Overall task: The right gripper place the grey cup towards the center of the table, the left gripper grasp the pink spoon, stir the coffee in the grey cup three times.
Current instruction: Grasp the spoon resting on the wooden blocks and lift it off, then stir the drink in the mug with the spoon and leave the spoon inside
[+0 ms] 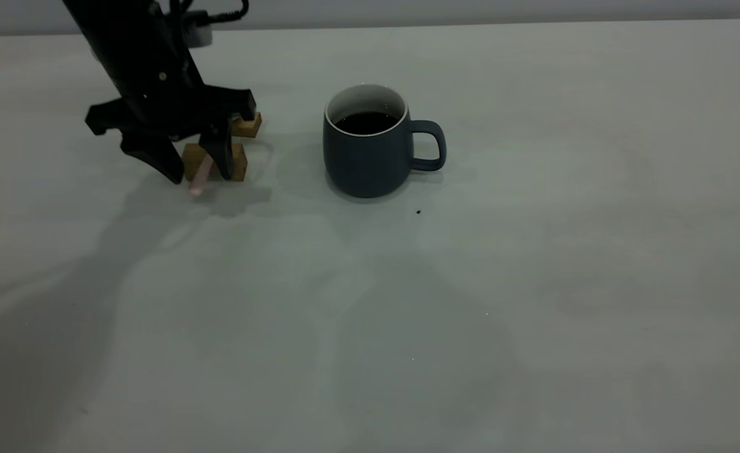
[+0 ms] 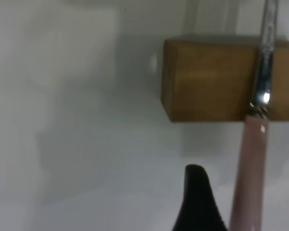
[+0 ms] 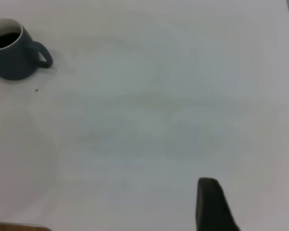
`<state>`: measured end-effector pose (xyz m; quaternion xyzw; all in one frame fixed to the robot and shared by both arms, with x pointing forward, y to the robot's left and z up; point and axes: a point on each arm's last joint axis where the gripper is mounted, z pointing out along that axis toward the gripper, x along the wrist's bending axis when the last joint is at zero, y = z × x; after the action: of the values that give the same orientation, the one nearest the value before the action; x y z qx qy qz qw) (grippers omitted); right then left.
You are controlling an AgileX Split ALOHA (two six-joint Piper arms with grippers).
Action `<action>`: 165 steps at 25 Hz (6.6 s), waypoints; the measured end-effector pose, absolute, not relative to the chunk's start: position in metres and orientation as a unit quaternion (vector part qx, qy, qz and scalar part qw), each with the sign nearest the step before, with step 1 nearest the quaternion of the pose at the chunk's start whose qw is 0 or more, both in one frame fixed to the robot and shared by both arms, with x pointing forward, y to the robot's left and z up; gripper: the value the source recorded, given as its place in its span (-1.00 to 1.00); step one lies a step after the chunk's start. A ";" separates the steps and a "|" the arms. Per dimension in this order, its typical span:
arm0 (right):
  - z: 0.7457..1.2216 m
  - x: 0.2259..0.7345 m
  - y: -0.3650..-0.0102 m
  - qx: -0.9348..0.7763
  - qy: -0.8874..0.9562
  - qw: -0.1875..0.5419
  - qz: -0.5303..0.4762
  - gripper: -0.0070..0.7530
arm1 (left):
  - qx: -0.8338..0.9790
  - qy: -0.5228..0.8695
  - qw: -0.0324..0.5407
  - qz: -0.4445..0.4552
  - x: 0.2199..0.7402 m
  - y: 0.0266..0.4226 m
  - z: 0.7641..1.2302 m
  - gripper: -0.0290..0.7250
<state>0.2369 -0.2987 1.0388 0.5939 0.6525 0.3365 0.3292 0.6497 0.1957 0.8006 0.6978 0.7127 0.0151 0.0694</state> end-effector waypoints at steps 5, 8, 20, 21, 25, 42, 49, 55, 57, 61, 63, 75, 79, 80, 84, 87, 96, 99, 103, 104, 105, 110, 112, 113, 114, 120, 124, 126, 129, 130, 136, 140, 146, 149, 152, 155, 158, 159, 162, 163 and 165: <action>1.039 0.237 -0.299 0.594 0.652 0.329 0.336 0.17 | 0.698 0.713 0.064 0.012 0.657 0.194 0.782 0.60; 1.039 0.237 -0.299 0.594 0.652 0.329 0.336 0.17 | 0.698 0.713 0.063 0.011 0.660 0.193 0.779 0.50; 1.039 0.237 -0.299 0.594 0.652 0.329 0.336 0.17 | 0.694 0.717 0.071 -0.002 0.676 0.186 0.822 -0.63; 1.039 0.237 -0.299 0.594 0.652 0.329 0.336 0.17 | 0.690 0.719 0.079 -0.007 0.679 0.183 0.831 -0.63; 1.039 0.237 -0.299 0.594 0.652 0.329 0.336 0.17 | 0.653 0.744 0.126 -0.059 0.685 0.167 0.871 -0.63; 1.039 0.237 -0.299 0.594 0.652 0.329 0.336 0.17 | 0.138 0.836 0.113 -0.518 0.685 0.106 0.920 -0.63; 1.039 0.237 -0.299 0.594 0.652 0.329 0.336 0.17 | -0.024 0.839 0.008 -0.543 0.683 0.087 0.889 -0.63; 1.039 0.237 -0.299 0.594 0.653 0.329 0.336 0.17 | -0.070 0.849 -0.007 -0.523 0.685 0.088 0.855 -0.63; 1.039 0.237 -0.299 0.594 0.653 0.329 0.336 0.17 | -0.079 0.852 -0.005 -0.518 0.686 0.088 0.849 -0.63; 1.039 0.237 -0.299 0.594 0.653 0.329 0.336 0.17 | -0.091 0.854 -0.017 -0.511 0.685 0.089 0.830 -0.63; 1.039 0.237 -0.299 0.594 0.653 0.329 0.336 0.17 | -0.097 0.856 -0.026 -0.507 0.683 0.090 0.818 -0.63; 1.039 0.237 -0.299 0.594 0.653 0.329 0.336 0.17 | -0.169 0.849 0.017 -0.500 0.701 0.114 0.803 -0.63; 1.039 0.237 -0.299 0.594 0.653 0.329 0.336 0.17 | -0.167 0.836 0.028 -0.522 0.698 0.099 0.795 -0.63; 1.039 0.237 -0.299 0.594 0.653 0.329 0.336 0.17 | -0.162 0.833 0.032 -0.527 0.697 0.095 0.792 -0.63; 1.039 0.237 -0.299 0.594 0.653 0.329 0.336 0.17 | -0.134 0.827 0.023 -0.546 0.690 0.084 0.788 -0.63; 1.039 0.237 -0.299 0.594 0.653 0.329 0.336 0.17 | -0.107 0.826 -0.009 -0.553 0.683 0.084 0.789 -0.63; 1.039 0.237 -0.299 0.594 0.653 0.329 0.336 0.17 | -0.146 0.833 -0.038 -0.532 0.691 0.117 0.786 -0.63; 1.039 0.237 -0.299 0.594 0.653 0.329 0.336 0.17 | -0.160 0.832 0.001 -0.531 0.698 0.116 0.786 -0.63; 1.039 0.237 -0.299 0.594 0.653 0.329 0.336 0.17 | -0.153 0.827 0.041 -0.540 0.702 0.110 0.787 -0.63; 1.039 0.237 -0.299 0.594 0.653 0.329 0.336 0.17 | -0.148 0.826 0.046 -0.542 0.701 0.107 0.788 -0.63; 1.039 0.237 -0.299 0.594 0.653 0.329 0.336 0.17 | -0.143 0.825 0.048 -0.545 0.700 0.103 0.788 -0.63; 1.039 0.237 -0.299 0.594 0.653 0.329 0.336 0.17 | -0.117 0.822 0.036 -0.556 0.692 0.088 0.790 -0.63; 1.039 0.237 -0.299 0.594 0.652 0.329 0.337 0.17 | -0.101 0.820 0.024 -0.563 0.689 0.087 0.792 -0.63; 1.039 0.237 -0.299 0.594 0.652 0.329 0.337 0.17 | -0.090 0.820 0.016 -0.564 0.687 0.086 0.792 -0.63; 1.039 0.237 -0.299 0.594 0.652 0.329 0.337 0.17 | -0.081 0.821 0.010 -0.565 0.685 0.087 0.792 -0.63; 1.039 0.237 -0.299 0.594 0.652 0.329 0.337 0.17 | -0.068 0.831 -0.030 -0.551 0.682 0.103 0.789 -0.63; 1.039 0.237 -0.299 0.594 0.652 0.329 0.337 0.17 | -0.091 0.832 -0.021 -0.547 0.689 0.117 0.788 -0.63; 1.039 0.237 -0.299 0.594 0.652 0.329 0.337 0.17 | -0.105 0.833 -0.010 -0.543 0.693 0.121 0.788 -0.63; 1.039 0.237 -0.299 0.594 0.652 0.329 0.337 0.17 | -0.137 0.829 0.012 -0.542 0.698 0.119 0.787 -0.63; 1.039 0.237 -0.299 0.594 0.652 0.329 0.337 0.17 | -0.147 0.828 0.019 -0.542 0.700 0.117 0.787 -0.63; 1.039 0.237 -0.299 0.594 0.652 0.329 0.337 0.17 | -0.160 0.819 0.021 -0.550 0.694 0.089 0.789 -0.63; 1.039 0.237 -0.299 0.594 0.652 0.329 0.337 0.17 | -0.130 0.816 -0.005 -0.564 0.688 0.086 0.792 -0.63; 1.039 0.237 -0.299 0.594 0.652 0.329 0.337 0.17 | -0.090 0.815 -0.037 -0.572 0.682 0.095 0.794 -0.63; 1.039 0.237 -0.299 0.594 0.652 0.329 0.337 0.17 | -0.069 0.818 -0.053 -0.568 0.679 0.103 0.793 -0.63; 1.039 0.237 -0.299 0.594 0.652 0.329 0.337 0.17 | -0.045 0.826 -0.065 -0.558 0.677 0.110 0.794 -0.45; 1.039 0.237 -0.299 0.594 0.652 0.329 0.337 0.17 | 0.013 0.844 -0.057 -0.533 0.674 0.115 0.801 0.01; 1.039 0.237 -0.299 0.594 0.652 0.329 0.337 0.17 | 0.105 0.853 -0.015 -0.511 0.675 0.119 0.816 0.46; 1.039 0.237 -0.299 0.594 0.652 0.329 0.337 0.17 | 0.138 0.850 0.004 -0.508 0.675 0.119 0.823 0.58; 1.039 0.237 -0.299 0.594 0.652 0.329 0.337 0.17 | 0.243 0.833 0.053 -0.494 0.674 0.120 0.844 0.74; 1.039 0.237 -0.299 0.594 0.652 0.329 0.337 0.17 | 0.287 0.823 0.065 -0.485 0.673 0.121 0.851 0.74; 1.039 0.237 -0.299 0.594 0.652 0.329 0.337 0.17 | 0.375 0.803 0.083 -0.456 0.669 0.125 0.866 0.70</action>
<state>0.2367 -0.2987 1.0388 0.5938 0.6523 0.3368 0.3294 0.6689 0.1255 0.8664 0.3754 0.8026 -0.4561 0.0830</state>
